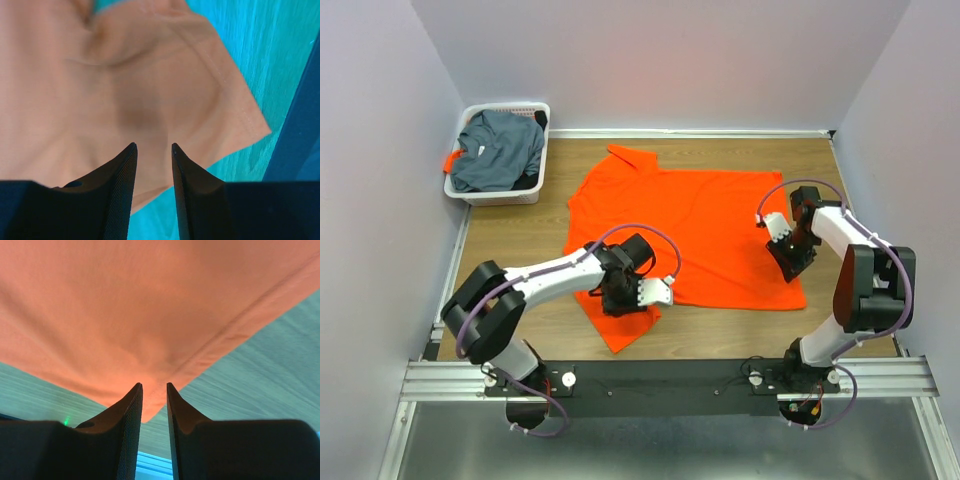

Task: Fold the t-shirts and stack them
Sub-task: Flatten out the tshirt

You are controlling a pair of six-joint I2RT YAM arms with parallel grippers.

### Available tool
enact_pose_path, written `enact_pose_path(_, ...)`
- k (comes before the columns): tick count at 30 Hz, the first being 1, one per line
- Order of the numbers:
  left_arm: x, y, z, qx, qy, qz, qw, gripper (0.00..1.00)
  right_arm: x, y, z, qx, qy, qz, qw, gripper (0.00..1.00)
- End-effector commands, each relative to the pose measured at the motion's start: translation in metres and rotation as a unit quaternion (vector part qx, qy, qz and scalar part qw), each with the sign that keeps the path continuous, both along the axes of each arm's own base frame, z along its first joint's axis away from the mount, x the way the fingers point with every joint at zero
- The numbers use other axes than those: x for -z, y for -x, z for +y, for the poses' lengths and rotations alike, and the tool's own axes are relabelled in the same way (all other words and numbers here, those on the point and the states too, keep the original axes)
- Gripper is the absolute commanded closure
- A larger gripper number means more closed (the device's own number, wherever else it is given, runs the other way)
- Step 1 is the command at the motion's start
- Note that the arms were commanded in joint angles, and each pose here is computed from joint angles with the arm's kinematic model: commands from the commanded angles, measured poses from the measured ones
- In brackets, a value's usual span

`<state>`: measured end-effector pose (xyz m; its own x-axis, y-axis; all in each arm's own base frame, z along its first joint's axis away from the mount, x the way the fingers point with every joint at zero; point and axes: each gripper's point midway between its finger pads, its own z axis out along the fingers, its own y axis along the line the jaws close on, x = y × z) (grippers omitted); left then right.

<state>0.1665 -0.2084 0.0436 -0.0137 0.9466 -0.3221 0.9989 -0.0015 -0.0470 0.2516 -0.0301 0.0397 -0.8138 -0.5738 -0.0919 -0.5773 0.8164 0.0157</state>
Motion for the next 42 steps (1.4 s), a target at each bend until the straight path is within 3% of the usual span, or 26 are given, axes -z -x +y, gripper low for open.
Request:
enact_pose_path(1, 0.021, 0.006, 0.000, 0.003, -0.036, -0.019, 0.999, 0.58, 0.015, 0.011, -0.006, -0.009, 0.023, 0.018, 1.000, 0.67)
enact_pose_path(7, 0.041, 0.053, 0.001, 0.080, -0.067, 0.000, 0.995, 0.59, 0.031, 0.031, -0.016, -0.023, 0.051, 0.043, 0.998, 0.68)
enact_pose_path(14, 0.023, 0.081, -0.003, 0.140, -0.058, 0.025, 0.988, 0.57, 0.031, 0.045, -0.029, -0.042, 0.086, 0.042, 0.994, 0.68)
enact_pose_path(24, -0.006, 0.089, -0.004, 0.163, -0.034, 0.022, 0.986, 0.57, 0.004, 0.054, -0.027, -0.061, 0.080, 0.025, 0.995, 0.66)
enact_pose_path(27, -0.044, 0.067, -0.022, 0.140, 0.023, 0.000, 0.990, 0.51, -0.023, 0.032, -0.014, -0.052, 0.047, -0.026, 0.997, 0.59)
enact_pose_path(28, -0.069, 0.050, -0.036, 0.128, 0.058, -0.020, 0.990, 0.48, -0.033, 0.021, -0.008, -0.049, 0.029, -0.045, 0.997, 0.39)
enact_pose_path(31, -0.113, -0.019, -0.036, 0.057, 0.105, -0.058, 0.991, 0.37, -0.067, -0.022, 0.013, -0.032, -0.028, -0.113, 0.993, 0.18)
enact_pose_path(33, -0.133, -0.069, -0.019, -0.006, 0.127, -0.082, 0.988, 0.35, -0.091, -0.057, 0.018, -0.026, -0.045, -0.152, 0.987, 0.12)
enact_pose_path(34, -0.150, -0.098, -0.018, -0.028, 0.143, -0.106, 0.984, 0.34, -0.097, -0.069, 0.021, -0.023, -0.054, -0.163, 0.985, 0.00)
enact_pose_path(35, -0.159, -0.119, -0.012, -0.049, 0.154, -0.121, 0.979, 0.34, -0.108, -0.085, 0.024, -0.009, -0.067, -0.184, 0.981, 0.00)
enact_pose_path(36, -0.171, -0.149, 0.005, -0.090, 0.170, -0.138, 0.972, 0.22, -0.120, -0.107, 0.025, -0.004, -0.072, -0.205, 0.976, 0.00)
enact_pose_path(39, -0.202, -0.217, 0.018, -0.171, 0.214, -0.172, 0.946, 0.21, -0.157, -0.157, 0.024, 0.032, -0.080, -0.278, 0.957, 0.00)
enact_pose_path(40, -0.211, -0.252, 0.035, -0.212, 0.226, -0.186, 0.932, 0.21, -0.153, -0.172, 0.022, 0.049, -0.082, -0.282, 0.955, 0.00)
enact_pose_path(42, -0.222, -0.284, 0.046, -0.267, 0.256, -0.180, 0.911, 0.21, -0.156, -0.192, 0.020, 0.064, -0.081, -0.294, 0.950, 0.00)
